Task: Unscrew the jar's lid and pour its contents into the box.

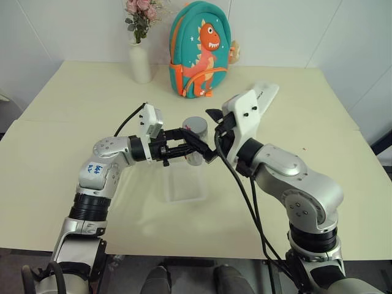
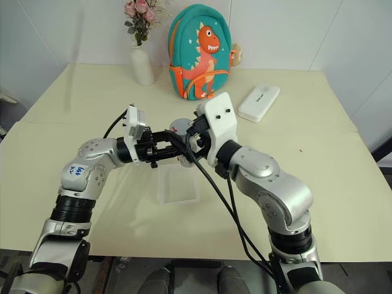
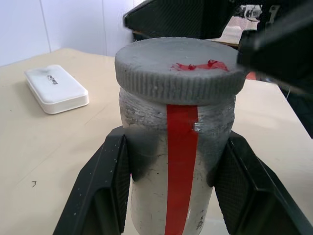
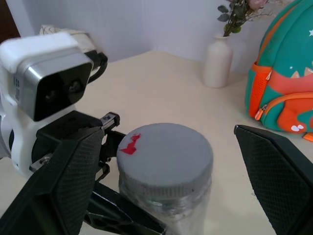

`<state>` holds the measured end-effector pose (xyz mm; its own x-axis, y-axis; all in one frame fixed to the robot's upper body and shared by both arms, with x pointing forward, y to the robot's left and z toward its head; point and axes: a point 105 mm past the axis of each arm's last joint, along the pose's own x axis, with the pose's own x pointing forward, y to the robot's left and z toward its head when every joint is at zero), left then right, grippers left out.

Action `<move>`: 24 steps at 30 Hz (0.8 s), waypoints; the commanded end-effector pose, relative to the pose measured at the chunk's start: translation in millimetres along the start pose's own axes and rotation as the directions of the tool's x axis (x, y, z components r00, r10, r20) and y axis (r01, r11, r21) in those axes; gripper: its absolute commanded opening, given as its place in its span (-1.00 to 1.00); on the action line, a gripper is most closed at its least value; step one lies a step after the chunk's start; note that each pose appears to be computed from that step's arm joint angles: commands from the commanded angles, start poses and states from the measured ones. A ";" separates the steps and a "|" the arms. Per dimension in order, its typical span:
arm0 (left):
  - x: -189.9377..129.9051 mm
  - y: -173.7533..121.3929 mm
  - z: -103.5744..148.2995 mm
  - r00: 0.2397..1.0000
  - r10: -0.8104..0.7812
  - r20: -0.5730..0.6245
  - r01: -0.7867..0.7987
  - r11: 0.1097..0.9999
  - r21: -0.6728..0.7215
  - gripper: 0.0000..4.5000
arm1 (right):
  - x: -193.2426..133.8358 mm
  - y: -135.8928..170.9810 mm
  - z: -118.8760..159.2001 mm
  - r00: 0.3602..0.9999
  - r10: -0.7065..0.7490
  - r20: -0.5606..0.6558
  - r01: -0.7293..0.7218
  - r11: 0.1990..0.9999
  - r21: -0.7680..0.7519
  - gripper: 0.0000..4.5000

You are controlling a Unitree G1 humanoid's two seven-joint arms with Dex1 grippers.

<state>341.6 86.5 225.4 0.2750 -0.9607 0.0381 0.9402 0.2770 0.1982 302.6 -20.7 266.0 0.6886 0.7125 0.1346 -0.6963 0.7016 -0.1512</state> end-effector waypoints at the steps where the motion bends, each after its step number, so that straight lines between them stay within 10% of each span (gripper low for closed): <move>1: 1.7 -6.3 10.9 1.000 -0.024 0.008 0.024 0.998 0.063 -0.13 | 0.9 3.2 13.7 0.998 0.014 0.058 -0.011 0.999 -0.041 1.00; 9: -0.8 -8.3 10.3 1.000 -0.029 -0.006 0.030 0.996 0.088 -0.13 | 5.9 1.6 15.2 0.997 0.009 0.076 -0.006 0.999 -0.046 1.00; 16: -1.2 -7.8 10.5 1.000 -0.027 -0.008 0.028 0.995 0.095 -0.13 | 4.8 4.0 13.9 0.997 0.027 0.075 -0.024 0.999 -0.048 0.15; 24: 0.5 -7.4 15.5 0.999 -0.039 0.010 0.038 0.994 0.099 -0.13 | -2.3 18.2 13.3 0.984 0.159 0.079 -0.156 0.987 -0.049 0.14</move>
<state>336.3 86.6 226.0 0.2595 -0.9656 0.0174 0.9348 0.2557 0.2466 303.8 -15.7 265.0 0.6384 0.7577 0.1354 -0.7344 0.6523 -0.1878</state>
